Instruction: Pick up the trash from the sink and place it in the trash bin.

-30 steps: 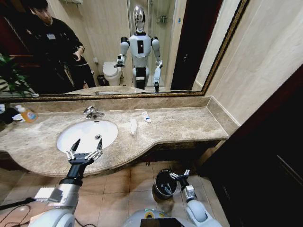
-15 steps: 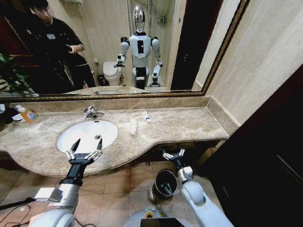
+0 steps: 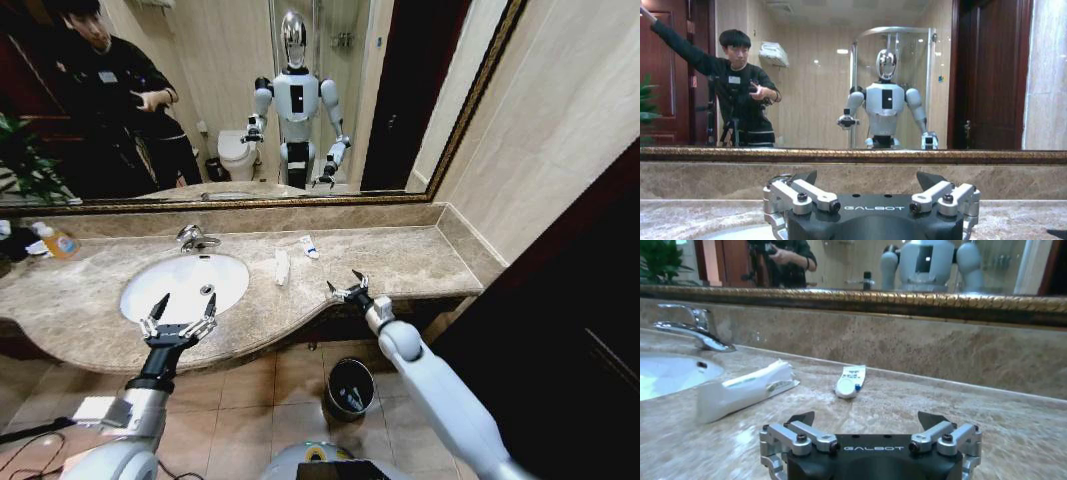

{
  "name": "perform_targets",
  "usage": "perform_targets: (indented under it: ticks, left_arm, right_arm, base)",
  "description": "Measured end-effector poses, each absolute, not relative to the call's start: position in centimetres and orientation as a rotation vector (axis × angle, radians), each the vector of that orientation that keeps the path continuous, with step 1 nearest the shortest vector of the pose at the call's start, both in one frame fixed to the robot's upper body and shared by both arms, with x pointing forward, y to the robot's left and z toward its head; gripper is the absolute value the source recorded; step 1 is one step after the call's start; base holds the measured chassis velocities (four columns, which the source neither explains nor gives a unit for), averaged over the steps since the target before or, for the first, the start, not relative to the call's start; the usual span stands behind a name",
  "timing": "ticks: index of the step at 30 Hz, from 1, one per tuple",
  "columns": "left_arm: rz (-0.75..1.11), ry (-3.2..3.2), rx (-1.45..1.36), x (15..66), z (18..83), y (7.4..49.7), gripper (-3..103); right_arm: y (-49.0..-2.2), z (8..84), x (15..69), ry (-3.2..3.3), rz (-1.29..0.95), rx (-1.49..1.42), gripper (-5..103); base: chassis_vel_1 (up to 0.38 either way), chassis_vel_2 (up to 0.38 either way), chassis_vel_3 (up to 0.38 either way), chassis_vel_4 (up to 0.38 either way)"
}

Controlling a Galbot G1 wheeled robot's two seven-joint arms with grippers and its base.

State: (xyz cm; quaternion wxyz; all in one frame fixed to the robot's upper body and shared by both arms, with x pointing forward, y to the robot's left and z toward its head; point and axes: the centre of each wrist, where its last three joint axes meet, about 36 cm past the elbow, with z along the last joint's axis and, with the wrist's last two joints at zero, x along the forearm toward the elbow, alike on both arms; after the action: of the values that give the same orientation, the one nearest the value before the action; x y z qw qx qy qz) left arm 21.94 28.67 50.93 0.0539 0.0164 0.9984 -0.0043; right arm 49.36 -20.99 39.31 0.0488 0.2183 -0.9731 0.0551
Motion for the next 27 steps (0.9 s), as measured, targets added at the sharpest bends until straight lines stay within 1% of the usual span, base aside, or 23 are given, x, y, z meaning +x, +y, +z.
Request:
perform_targets:
  ticks: [4, 12, 15, 25, 26, 27]
  left_arm:
    - [-0.013, 3.033, 0.05, 21.9, 50.9, 28.7, 100]
    - [-0.013, 3.033, 0.05, 21.9, 50.9, 28.7, 100]
    - [-0.013, 3.033, 0.05, 21.9, 50.9, 28.7, 100]
    - [-0.013, 3.033, 0.05, 21.9, 50.9, 28.7, 100]
    - [-0.013, 3.033, 0.05, 21.9, 50.9, 28.7, 100]
    - [-0.013, 3.033, 0.05, 21.9, 50.9, 28.7, 100]
  right_arm:
    - [-19.7, 41.1, 52.4, -2.939, 0.13, 0.71, 100]
    - [-17.6, 42.3, 55.0, -2.871, 0.089, 0.773, 100]
    - [-16.8, 42.2, 56.8, -2.833, 0.082, 0.777, 100]
    - [-15.5, 41.8, 59.1, -2.794, 0.043, 0.759, 100]
    - [-15.4, 41.6, 59.4, -2.79, 0.04, 0.752, 102]
    - [-15.4, 41.5, 59.6, -2.789, 0.037, 0.748, 98]
  base:
    - [0.0, 0.0, 0.0, 0.0]
    - [0.0, 0.0, 0.0, 0.0]
    - [0.0, 0.0, 0.0, 0.0]
    - [0.0, 0.0, 0.0, 0.0]
    - [0.0, 0.0, 0.0, 0.0]
    - [0.0, 0.0, 0.0, 0.0]
